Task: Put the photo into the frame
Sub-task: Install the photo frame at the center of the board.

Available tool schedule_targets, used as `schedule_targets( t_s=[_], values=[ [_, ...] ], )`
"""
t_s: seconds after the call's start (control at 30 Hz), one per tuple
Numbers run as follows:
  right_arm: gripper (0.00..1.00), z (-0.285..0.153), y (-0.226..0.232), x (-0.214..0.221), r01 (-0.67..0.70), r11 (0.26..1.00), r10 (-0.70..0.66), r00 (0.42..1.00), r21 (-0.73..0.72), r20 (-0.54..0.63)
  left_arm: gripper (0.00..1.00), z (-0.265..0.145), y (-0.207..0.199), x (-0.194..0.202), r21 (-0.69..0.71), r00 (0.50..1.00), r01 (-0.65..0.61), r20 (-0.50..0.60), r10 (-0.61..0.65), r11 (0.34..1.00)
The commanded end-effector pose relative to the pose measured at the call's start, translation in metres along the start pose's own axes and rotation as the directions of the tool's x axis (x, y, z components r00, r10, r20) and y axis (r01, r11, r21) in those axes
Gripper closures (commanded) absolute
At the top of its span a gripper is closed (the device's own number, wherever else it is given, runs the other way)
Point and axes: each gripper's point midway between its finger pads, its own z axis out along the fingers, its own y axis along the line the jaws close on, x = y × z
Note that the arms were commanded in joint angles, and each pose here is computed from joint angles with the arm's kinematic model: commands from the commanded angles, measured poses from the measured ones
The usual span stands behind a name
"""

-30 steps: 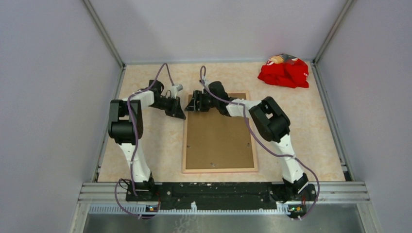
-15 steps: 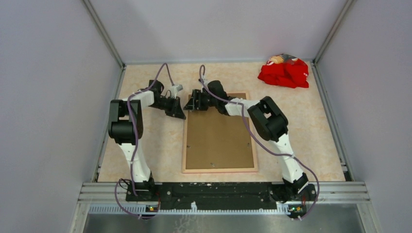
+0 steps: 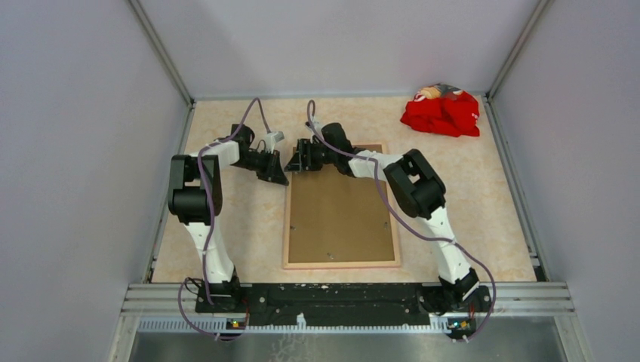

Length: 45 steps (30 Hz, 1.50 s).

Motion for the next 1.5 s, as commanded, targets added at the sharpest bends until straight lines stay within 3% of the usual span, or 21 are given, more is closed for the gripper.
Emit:
schedule_targets(
  t_s=[0.0,0.8,0.97,1.13,1.27,1.4,1.47],
  values=[
    [0.39,0.008,0.003,0.020,-0.005,0.999,0.002,0.997,-0.050,-0.074,0.84,0.006,0.001,0.017,-0.016,0.998,-0.009,-0.057,0.008,1.000],
    [0.41,0.008,0.014,0.025,0.032,0.991,-0.051,0.989,-0.131,-0.142,0.84,0.006,0.004,0.017,-0.028,0.998,-0.014,-0.067,0.012,1.000],
    [0.34,-0.002,0.023,-0.003,0.074,0.993,-0.081,0.993,-0.089,-0.087,0.83,0.000,0.003,0.013,-0.032,0.998,-0.021,-0.061,0.019,0.999],
    [0.20,-0.045,0.041,-0.065,0.135,0.991,-0.135,0.989,-0.003,0.059,0.78,-0.021,0.004,0.001,-0.041,0.999,-0.035,-0.038,0.034,0.999],
    [0.11,-0.100,0.026,-0.087,0.091,0.986,-0.115,0.978,0.139,0.175,0.67,-0.040,0.002,0.004,-0.067,0.994,-0.104,-0.032,0.102,0.992],
    [0.06,-0.169,-0.021,-0.088,-0.045,0.945,-0.051,0.958,0.325,0.281,0.61,-0.041,0.000,0.029,-0.098,0.982,-0.177,-0.091,0.168,0.979],
    [0.06,-0.203,-0.063,-0.074,-0.162,0.874,0.009,0.948,0.458,0.319,0.60,-0.035,-0.005,0.042,-0.115,0.966,-0.235,-0.139,0.219,0.965]
  ],
)
